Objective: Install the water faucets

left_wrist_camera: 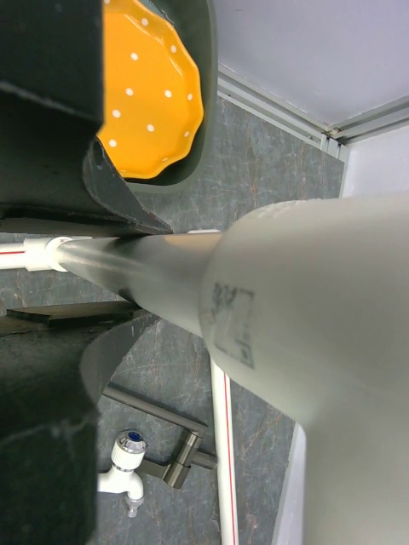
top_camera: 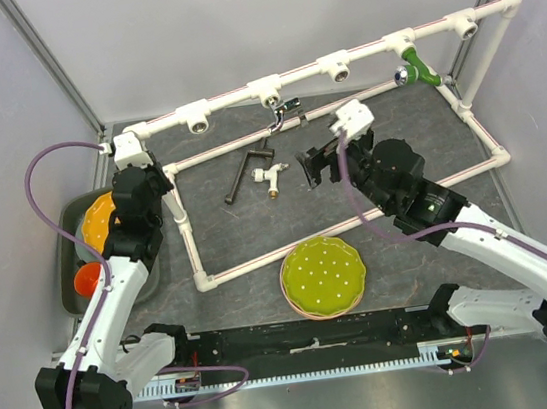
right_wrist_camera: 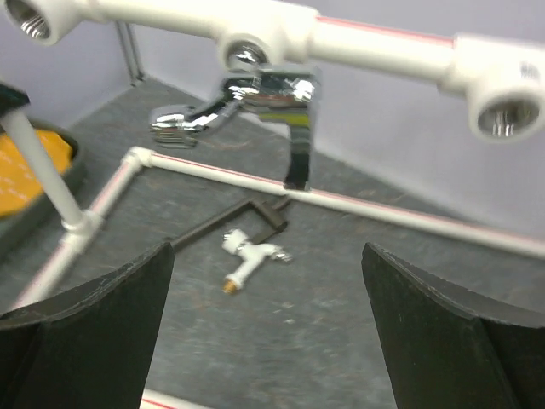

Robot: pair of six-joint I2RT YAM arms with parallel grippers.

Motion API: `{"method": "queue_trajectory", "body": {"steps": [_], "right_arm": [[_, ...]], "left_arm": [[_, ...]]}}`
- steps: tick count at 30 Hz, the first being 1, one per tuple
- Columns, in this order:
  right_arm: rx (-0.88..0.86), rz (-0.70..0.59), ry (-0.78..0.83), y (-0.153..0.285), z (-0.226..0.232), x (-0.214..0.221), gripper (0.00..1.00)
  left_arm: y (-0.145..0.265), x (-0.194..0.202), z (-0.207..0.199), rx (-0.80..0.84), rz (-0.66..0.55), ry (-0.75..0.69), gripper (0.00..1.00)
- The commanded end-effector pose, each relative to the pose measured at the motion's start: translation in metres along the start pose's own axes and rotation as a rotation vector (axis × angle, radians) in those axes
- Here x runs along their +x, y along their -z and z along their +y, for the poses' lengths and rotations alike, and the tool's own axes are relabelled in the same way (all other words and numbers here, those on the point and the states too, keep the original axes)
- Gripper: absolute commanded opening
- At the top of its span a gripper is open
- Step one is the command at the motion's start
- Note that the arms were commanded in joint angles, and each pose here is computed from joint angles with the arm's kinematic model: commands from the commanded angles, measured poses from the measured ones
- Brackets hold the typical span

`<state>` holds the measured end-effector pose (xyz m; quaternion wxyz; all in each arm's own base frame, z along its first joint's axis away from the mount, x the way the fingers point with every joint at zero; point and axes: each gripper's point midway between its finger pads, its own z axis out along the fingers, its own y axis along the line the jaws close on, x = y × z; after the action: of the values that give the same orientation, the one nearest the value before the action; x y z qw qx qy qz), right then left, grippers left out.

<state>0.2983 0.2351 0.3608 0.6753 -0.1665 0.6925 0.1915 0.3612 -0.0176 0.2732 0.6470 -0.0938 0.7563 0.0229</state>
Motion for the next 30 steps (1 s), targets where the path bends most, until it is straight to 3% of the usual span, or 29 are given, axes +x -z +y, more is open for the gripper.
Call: {"method": "queue_trajectory", "body": {"steps": [1,6,13,19,25,28,30], "right_arm": [[0.054,0.041,0.564,0.000,-0.004,-0.015,0.98],[0.132,0.023,0.906,-0.015,0.001,-0.030,0.98],[0.279,-0.003,1.168,-0.037,0.005,-0.048,0.98],[0.387,0.004,1.293,-0.058,0.007,-0.047,0.98],[0.454,0.011,1.310,-0.081,0.001,-0.049,0.86],[0.475,0.001,1.295,-0.085,-0.001,-0.051,0.71],[0.465,-0.012,1.274,-0.088,0.002,-0.050,0.55]], "left_arm": [[0.007,-0.022,-0.022,0.087,-0.047,0.147,0.02],[0.006,-0.022,-0.022,0.084,-0.047,0.144,0.02],[0.005,-0.022,-0.022,0.082,-0.045,0.143,0.02],[0.005,-0.021,-0.022,0.080,-0.044,0.141,0.02],[0.005,-0.021,-0.022,0.081,-0.043,0.139,0.02],[0.006,-0.022,-0.021,0.081,-0.046,0.140,0.02],[0.005,-0.021,-0.022,0.081,-0.043,0.139,0.02]]}}
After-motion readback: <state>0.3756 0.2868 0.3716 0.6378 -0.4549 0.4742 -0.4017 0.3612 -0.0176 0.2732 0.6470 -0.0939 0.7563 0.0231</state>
